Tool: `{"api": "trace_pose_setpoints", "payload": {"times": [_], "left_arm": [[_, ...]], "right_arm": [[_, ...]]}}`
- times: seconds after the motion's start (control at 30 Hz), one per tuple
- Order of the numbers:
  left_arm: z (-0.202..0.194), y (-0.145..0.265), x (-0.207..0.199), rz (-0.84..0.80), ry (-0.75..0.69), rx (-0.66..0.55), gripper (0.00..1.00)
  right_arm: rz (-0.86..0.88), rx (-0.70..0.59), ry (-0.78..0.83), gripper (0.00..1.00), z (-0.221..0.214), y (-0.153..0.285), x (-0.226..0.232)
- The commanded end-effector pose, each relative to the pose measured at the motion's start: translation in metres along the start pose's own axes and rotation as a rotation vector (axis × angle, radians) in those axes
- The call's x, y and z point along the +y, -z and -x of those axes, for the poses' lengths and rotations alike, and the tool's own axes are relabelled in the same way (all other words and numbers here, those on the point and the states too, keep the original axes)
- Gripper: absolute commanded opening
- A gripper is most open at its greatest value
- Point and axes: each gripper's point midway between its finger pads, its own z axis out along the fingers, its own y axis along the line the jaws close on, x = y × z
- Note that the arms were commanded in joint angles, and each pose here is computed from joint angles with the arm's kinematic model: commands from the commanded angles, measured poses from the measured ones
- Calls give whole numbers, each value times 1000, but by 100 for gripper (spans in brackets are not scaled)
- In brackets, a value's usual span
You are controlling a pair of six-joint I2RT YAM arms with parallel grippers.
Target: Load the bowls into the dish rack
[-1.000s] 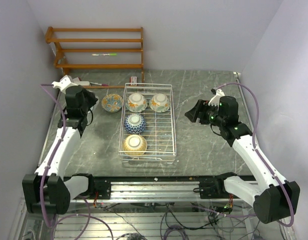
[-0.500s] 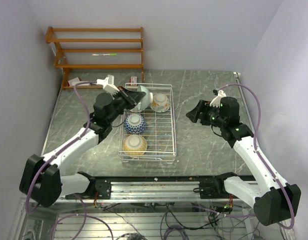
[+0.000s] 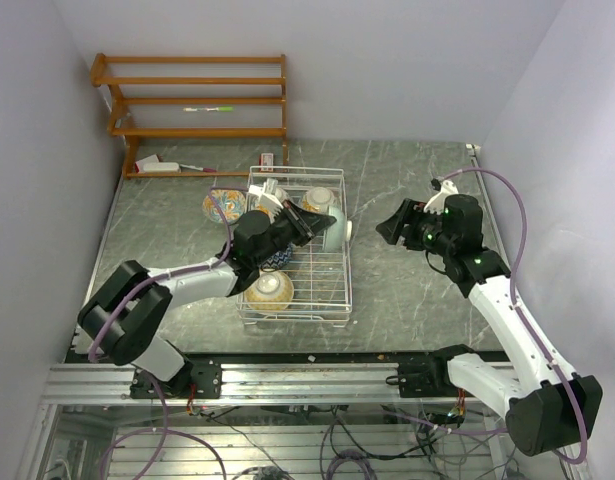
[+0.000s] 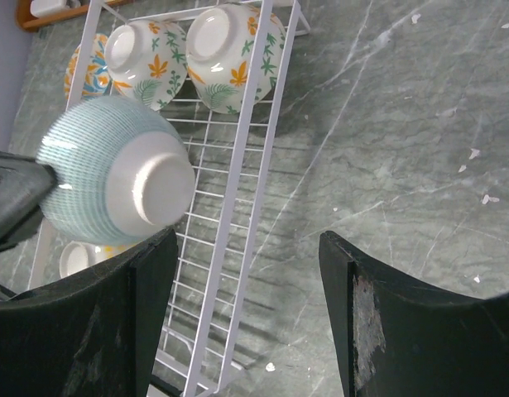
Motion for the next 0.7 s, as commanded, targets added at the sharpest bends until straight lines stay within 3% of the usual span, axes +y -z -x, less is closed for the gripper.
{"api": "trace_pose_setpoints", "payload": {"times": [0.0, 0.67], "left_arm": [[7, -2, -36, -146, 16, -74, 7], [-28, -3, 52, 55, 14, -30, 7]], "right_arm": [[-11, -37, 12, 69, 11, 8, 0], [-18, -31, 11, 68, 8, 8, -4]]}}
